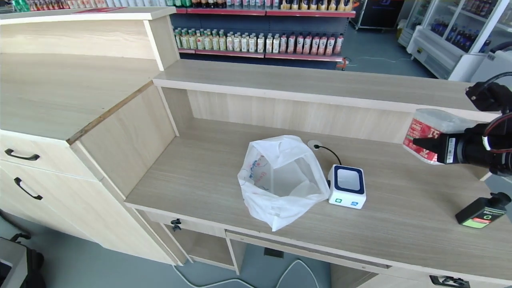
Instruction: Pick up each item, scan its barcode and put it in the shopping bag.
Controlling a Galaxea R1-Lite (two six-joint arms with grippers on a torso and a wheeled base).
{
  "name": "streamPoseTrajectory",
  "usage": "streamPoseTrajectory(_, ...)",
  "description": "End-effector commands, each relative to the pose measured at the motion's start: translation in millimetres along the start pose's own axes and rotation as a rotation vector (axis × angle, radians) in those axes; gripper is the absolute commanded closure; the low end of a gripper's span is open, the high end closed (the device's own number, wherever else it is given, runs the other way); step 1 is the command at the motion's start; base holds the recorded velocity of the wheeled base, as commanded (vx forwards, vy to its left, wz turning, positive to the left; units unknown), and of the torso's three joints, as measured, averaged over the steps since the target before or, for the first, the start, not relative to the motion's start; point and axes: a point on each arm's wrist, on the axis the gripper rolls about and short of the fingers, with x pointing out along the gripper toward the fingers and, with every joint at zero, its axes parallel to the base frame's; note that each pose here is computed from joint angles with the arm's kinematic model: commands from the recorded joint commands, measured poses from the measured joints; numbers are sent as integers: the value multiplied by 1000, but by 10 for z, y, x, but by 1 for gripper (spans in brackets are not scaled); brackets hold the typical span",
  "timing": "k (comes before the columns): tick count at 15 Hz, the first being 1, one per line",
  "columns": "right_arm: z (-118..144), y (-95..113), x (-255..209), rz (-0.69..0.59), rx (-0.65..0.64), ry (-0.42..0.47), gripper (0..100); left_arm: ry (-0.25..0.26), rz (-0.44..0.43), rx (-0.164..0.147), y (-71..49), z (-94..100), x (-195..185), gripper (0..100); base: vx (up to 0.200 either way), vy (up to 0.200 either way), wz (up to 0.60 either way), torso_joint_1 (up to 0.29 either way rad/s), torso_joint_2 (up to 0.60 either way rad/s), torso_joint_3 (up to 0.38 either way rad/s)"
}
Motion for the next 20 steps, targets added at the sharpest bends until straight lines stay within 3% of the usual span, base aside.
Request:
streamPoseTrajectory(1, -64, 15, 31, 13, 2, 43, 100, 0, -1, 0, 0, 0, 0, 0, 0, 0, 0, 0, 0, 0)
streamPoseTrajectory(3, -99, 2, 82, 10, 38, 64, 100, 0, 0, 0, 0, 0, 0, 0, 0, 0, 0, 0, 0, 0)
streamPoseTrajectory(6, -59, 16, 129, 82, 232, 67, 100, 0, 0, 0, 0, 0, 0, 0, 0, 0, 0, 0, 0, 0)
streamPoseTrajectory(9, -81, 31, 261, 99, 433, 159, 100, 0, 0, 0, 0, 0, 0, 0, 0, 0, 0, 0, 0, 0)
streamPoseTrajectory(10, -82, 32, 265, 100, 438, 163, 100, 0, 0, 1, 0, 0, 0, 0, 0, 0, 0, 0, 0, 0)
streamPoseTrajectory(11, -159, 13, 397, 68, 544, 228, 100, 0, 0, 1, 0, 0, 0, 0, 0, 0, 0, 0, 0, 0)
streamPoseTrajectory(14, -271, -102, 540, 13, 629, 274, 100, 0, -1, 1, 0, 0, 0, 0, 0, 0, 0, 0, 0, 0)
streamPoseTrajectory(18, -383, -114, 715, -14, 666, 334, 100, 0, 0, 0, 0, 0, 0, 0, 0, 0, 0, 0, 0, 0)
streamPoseTrajectory(20, -339, -66, 827, -15, 765, 336, 100, 0, -1, 1, 0, 0, 0, 0, 0, 0, 0, 0, 0, 0)
